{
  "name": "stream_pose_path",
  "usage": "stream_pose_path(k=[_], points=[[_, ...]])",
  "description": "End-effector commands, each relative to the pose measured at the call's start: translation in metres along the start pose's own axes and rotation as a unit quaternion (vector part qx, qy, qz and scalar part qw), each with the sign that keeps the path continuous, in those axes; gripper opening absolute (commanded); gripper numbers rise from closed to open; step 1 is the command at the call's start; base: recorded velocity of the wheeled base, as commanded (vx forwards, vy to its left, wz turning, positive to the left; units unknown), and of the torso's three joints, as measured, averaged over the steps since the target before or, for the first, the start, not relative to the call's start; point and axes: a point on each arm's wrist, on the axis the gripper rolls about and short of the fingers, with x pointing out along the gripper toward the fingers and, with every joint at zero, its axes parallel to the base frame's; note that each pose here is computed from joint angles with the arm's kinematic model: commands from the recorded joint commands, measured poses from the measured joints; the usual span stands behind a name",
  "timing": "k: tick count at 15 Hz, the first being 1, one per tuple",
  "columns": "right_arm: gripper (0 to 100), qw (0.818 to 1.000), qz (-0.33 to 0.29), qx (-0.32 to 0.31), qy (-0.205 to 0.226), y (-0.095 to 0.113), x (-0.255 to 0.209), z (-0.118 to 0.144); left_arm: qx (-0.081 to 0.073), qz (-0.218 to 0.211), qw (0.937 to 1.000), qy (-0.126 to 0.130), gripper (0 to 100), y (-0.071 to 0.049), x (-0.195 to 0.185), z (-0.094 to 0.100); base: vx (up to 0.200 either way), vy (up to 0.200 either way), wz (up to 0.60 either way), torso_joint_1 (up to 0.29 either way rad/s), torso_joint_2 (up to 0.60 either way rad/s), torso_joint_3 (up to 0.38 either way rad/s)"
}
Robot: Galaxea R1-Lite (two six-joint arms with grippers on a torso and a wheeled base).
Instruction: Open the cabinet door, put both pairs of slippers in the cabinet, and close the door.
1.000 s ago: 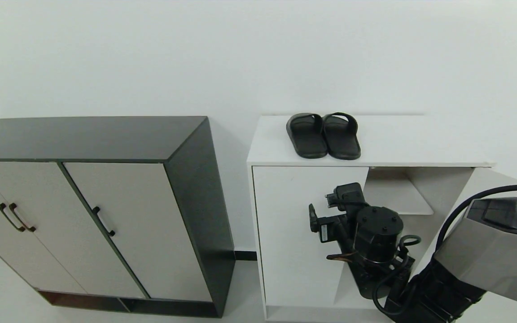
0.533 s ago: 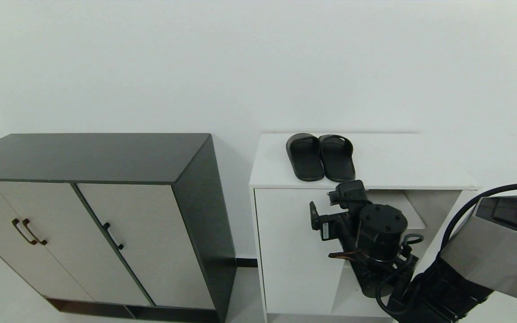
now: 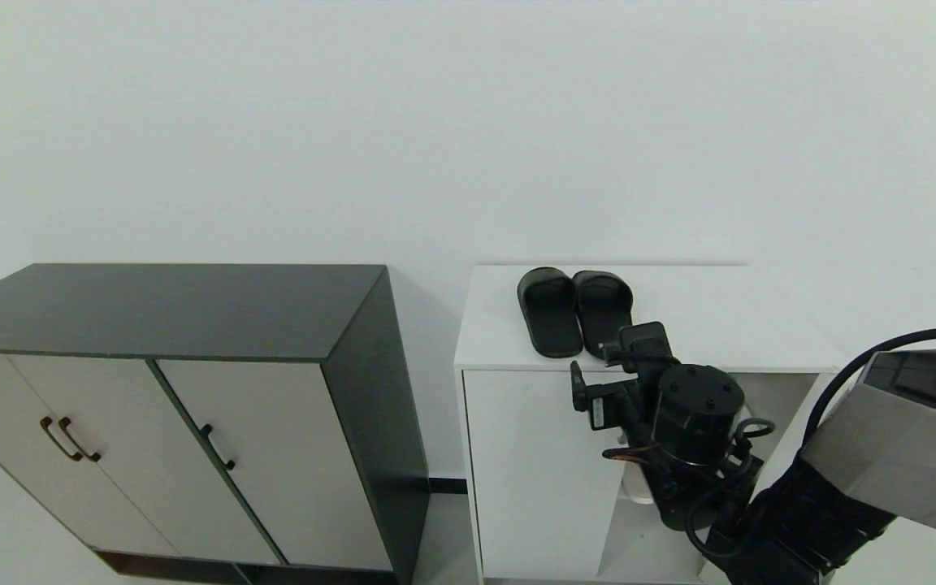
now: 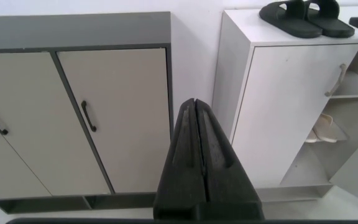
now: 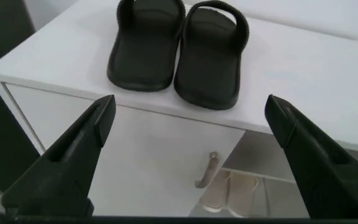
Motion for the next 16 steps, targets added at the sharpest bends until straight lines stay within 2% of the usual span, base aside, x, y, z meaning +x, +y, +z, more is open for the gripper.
stream_pose_path(k=[1, 4, 5, 6, 7, 8, 13, 16], points=[[100, 1.000, -0.002, -0.012, 0.002, -0.001, 0.003, -0.003, 0.002, -0.001, 1.0000, 0.001, 0, 0.000, 0.000, 0.000, 0.000, 0.000, 0.00, 0.000, 0.00, 0.000], [100, 1.000, 0.002, -0.024, 0.011, 0.007, 0.016, 0.014, 0.001, -0.001, 1.0000, 0.001, 0, 0.000, 0.000, 0.000, 0.000, 0.000, 0.00, 0.000, 0.00, 0.000], [100, 0.999, 0.004, 0.001, 0.033, 0.010, 0.023, 0.027, 0.001, -0.001, 1.0000, 0.001, 0, 0.000, 0.000, 0.000, 0.000, 0.000, 0.00, 0.000, 0.00, 0.000], [100, 0.997, 0.000, 0.027, 0.078, 0.010, 0.026, 0.043, 0.001, 0.000, 1.0000, 0.001, 0, 0.000, 0.000, 0.000, 0.000, 0.000, 0.00, 0.000, 0.00, 0.000], [100, 0.994, -0.009, 0.045, 0.103, 0.010, 0.026, 0.051, 0.002, 0.000, 1.0000, 0.001, 0, 0.000, 0.000, 0.000, 0.000, 0.000, 0.00, 0.000, 0.00, 0.000], [100, 0.992, -0.023, 0.057, 0.115, 0.011, 0.027, 0.054, 0.005, -0.001, 1.0000, 0.001, 0, 0.000, 0.000, 0.000, 0.000, 0.000, 0.00, 0.000, 0.00, 0.000], [100, 0.990, -0.028, 0.074, 0.116, 0.012, 0.028, 0.054, 0.004, -0.001, 1.0000, 0.001, 0, 0.000, 0.000, 0.000, 0.000, 0.000, 0.00, 0.000, 0.00, 0.000], [100, 0.989, -0.032, 0.066, 0.126, 0.012, 0.030, 0.044, 0.004, -0.001, 1.0000, 0.001, 0, 0.000, 0.000, 0.000, 0.000, 0.000, 0.00, 0.000, 0.00, 0.000]])
